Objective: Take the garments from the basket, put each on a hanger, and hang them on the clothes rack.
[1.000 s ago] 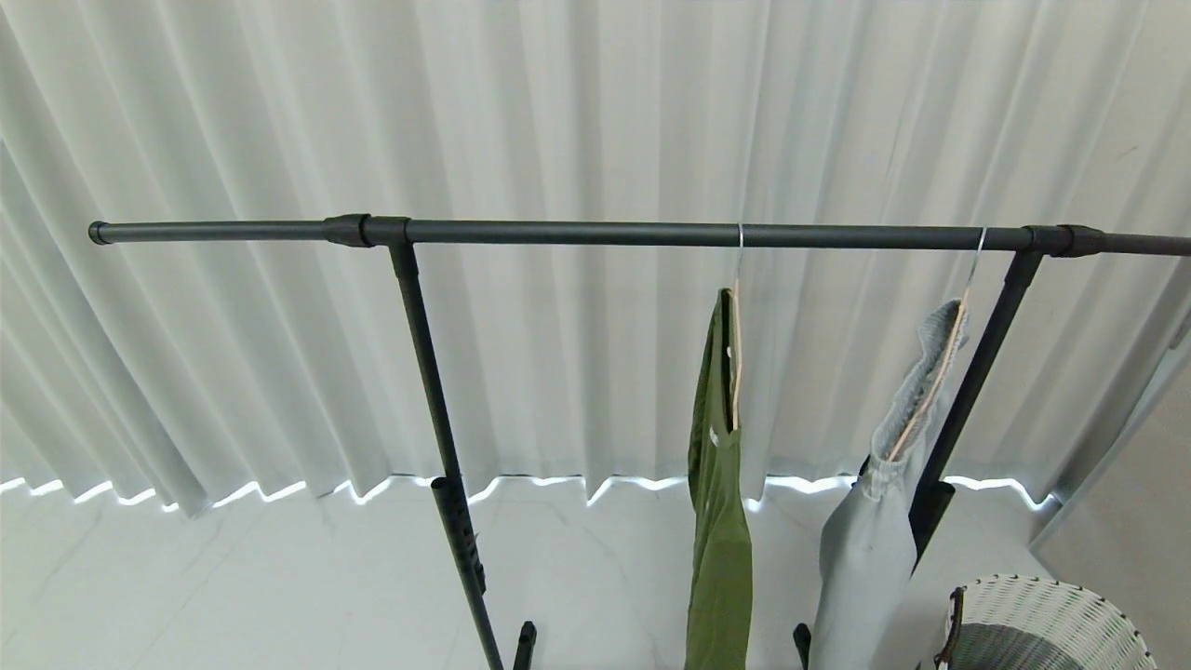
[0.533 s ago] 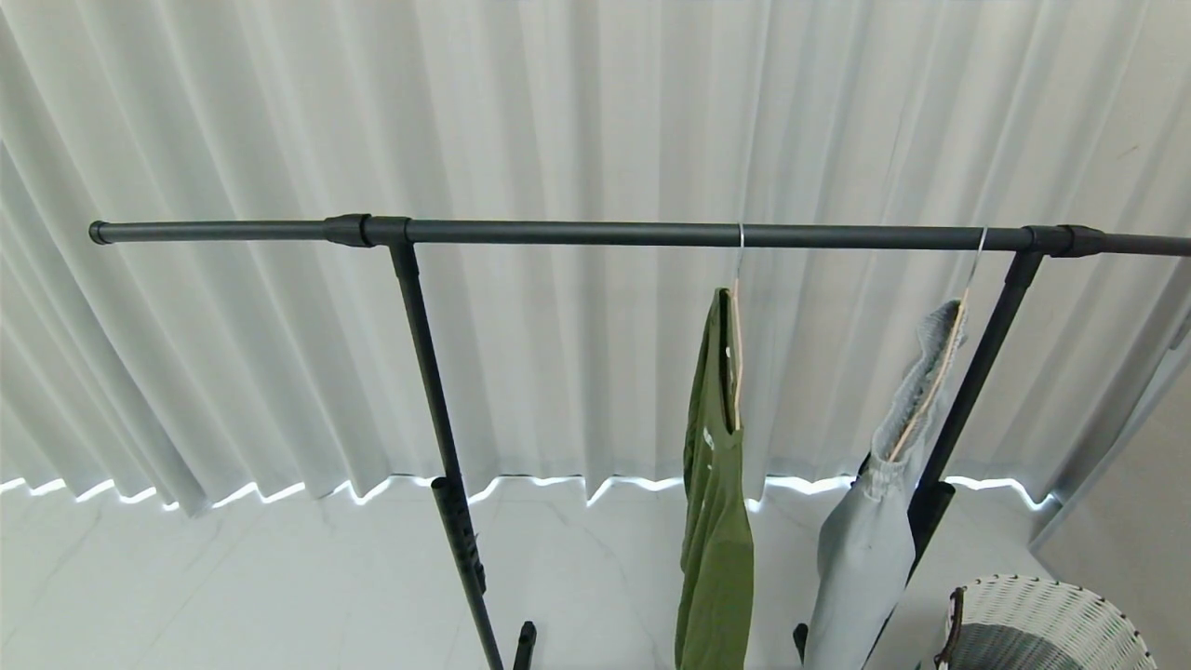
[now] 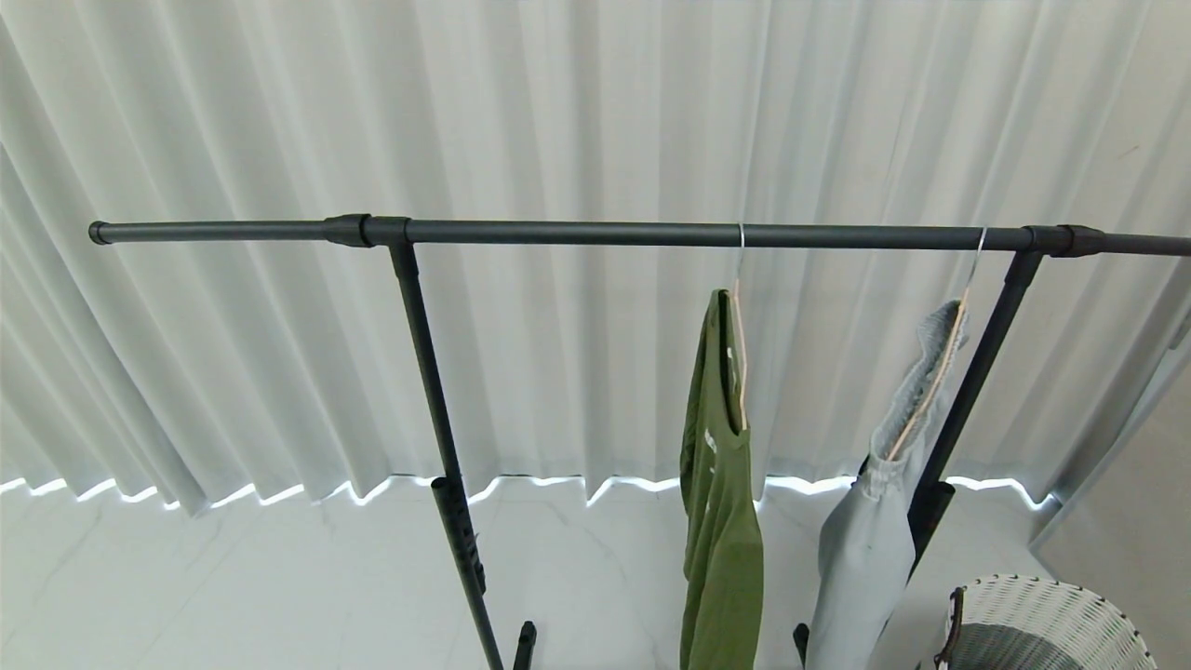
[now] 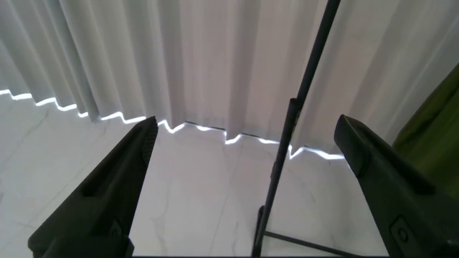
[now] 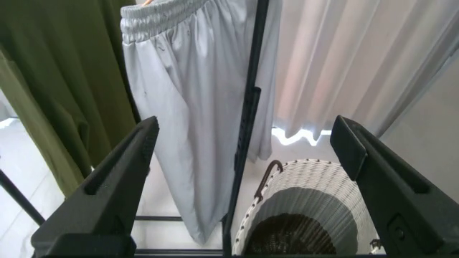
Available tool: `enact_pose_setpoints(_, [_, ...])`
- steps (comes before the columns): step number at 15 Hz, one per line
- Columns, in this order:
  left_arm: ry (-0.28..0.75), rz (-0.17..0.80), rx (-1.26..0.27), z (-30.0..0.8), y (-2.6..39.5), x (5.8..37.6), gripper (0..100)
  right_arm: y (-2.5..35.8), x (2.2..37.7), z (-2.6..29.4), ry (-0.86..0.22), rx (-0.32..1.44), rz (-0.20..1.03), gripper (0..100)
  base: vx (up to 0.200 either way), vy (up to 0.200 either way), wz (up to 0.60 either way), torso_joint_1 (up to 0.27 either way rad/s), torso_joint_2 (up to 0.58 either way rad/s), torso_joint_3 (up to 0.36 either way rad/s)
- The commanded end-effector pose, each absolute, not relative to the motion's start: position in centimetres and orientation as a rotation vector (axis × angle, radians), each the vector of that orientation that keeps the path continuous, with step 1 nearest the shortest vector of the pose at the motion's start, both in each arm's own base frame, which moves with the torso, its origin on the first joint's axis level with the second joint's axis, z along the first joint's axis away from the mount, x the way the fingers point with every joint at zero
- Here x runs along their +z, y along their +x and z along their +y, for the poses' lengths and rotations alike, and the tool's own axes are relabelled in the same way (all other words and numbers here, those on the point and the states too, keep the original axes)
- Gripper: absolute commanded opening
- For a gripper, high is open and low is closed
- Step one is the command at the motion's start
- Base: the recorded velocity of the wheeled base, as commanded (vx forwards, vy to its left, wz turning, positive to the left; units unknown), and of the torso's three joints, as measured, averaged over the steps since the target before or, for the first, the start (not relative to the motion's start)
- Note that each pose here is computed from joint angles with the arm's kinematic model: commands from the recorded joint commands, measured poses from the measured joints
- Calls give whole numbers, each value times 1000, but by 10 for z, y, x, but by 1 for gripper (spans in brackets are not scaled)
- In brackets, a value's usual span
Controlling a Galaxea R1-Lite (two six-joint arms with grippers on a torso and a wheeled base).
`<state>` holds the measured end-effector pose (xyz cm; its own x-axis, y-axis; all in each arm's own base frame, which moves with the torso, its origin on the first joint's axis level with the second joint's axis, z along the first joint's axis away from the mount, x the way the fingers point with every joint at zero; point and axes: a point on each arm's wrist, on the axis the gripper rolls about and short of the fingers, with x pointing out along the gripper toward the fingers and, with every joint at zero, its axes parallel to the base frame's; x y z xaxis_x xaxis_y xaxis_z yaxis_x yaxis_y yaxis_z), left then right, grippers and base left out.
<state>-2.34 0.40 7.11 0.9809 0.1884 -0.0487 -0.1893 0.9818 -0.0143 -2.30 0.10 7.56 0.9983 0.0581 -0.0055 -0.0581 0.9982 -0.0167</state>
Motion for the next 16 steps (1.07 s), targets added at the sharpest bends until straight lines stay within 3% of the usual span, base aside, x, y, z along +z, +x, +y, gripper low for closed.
enact_pose_setpoints(1, [-20, 47, 191, 4, -23, 71, 100, -23, 76, 1, -15, 58, 4, 100, 0, 0, 0, 0, 0, 0])
enact_pose_setpoints(16, [-20, 47, 191, 4, -23, 71, 100, -23, 76, 1, -18, 58, 4, 100, 0, 0, 0, 0, 0, 0])
